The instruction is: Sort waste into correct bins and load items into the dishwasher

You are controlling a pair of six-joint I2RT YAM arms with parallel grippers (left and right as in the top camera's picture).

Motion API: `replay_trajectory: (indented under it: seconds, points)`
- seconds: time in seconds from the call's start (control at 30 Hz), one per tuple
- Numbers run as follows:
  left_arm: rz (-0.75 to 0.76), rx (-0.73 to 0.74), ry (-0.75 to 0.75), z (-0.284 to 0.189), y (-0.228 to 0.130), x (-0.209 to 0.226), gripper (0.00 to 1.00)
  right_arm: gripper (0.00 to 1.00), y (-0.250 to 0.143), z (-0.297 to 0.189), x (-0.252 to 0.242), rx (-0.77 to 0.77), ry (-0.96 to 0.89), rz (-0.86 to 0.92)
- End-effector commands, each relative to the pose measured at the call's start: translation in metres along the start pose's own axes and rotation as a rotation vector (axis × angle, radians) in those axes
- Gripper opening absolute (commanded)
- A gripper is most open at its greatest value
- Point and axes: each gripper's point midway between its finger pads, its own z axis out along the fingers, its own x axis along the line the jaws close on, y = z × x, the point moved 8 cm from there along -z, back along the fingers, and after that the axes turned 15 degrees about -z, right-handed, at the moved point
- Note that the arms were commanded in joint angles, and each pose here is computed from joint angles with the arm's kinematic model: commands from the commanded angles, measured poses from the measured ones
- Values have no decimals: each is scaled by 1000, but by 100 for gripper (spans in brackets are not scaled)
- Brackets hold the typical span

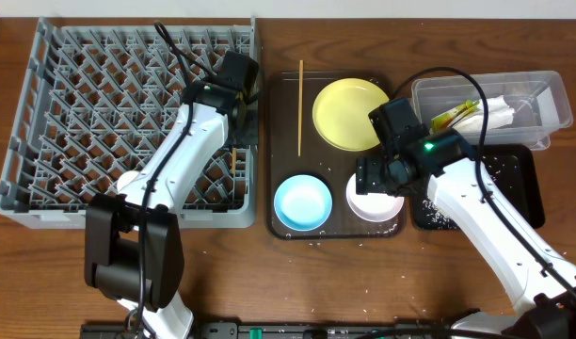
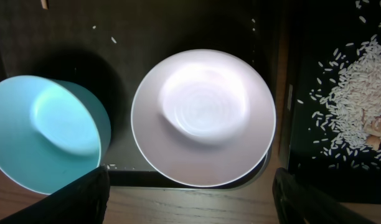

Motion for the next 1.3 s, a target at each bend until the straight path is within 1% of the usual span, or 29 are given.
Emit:
replay_trajectory:
  seconds: [0.0, 0.07, 0.13, 0.27, 0.4, 0.47, 0.57, 0.6, 0.7, 0.8, 0.83, 0.87, 1.0, 1.1, 1.27]
  points:
    - [-4, -3, -21, -5, 1, -2, 11, 82, -1, 0, 2, -1, -4, -14]
    - [-4, -6, -23, -6, 2, -2, 11, 82, -1, 0, 2, -1, -4, -14]
    - [-5, -9, -25, -7, 2, -2, 21, 81, -1, 0, 2, -1, -4, -14]
    - [-7, -28, -38, -15, 4, -2, 22, 81, -1, 0, 2, -1, -4, -14]
    - [-14, -74, -78, -34, 10, -4, 22, 82, -1, 0, 2, 0, -5, -14]
    - [-16, -80, -148, -48, 10, -8, 22, 81, -1, 0, 2, 0, -5, -14]
    - [8, -60, -336, -69, 5, -25, 22, 82, -1, 0, 2, -1, -4, -15]
    - [21, -54, -370, -73, 3, -31, 22, 82, -1, 0, 2, -1, -5, -15]
    - [94, -62, -370, -75, -9, -47, 22, 81, -1, 0, 2, 1, -12, -33]
    - [175, -114, -294, -66, -15, -63, 27, 82, -1, 0, 2, 2, -12, -33]
    - [203, -154, -249, -56, -15, -72, 30, 83, -1, 0, 1, 2, -11, -32]
    - [208, -170, -240, -50, -13, -78, 31, 83, -1, 0, 2, 3, -8, -28]
    - [206, -210, -262, -22, -3, -97, 35, 84, -2, 0, 2, 8, -2, -25]
    - [202, -221, -269, 7, 3, -108, 36, 84, -3, 0, 2, 16, -4, -25]
    - [229, -197, -255, 51, -2, -122, 36, 84, -4, 0, 2, 18, -5, -25]
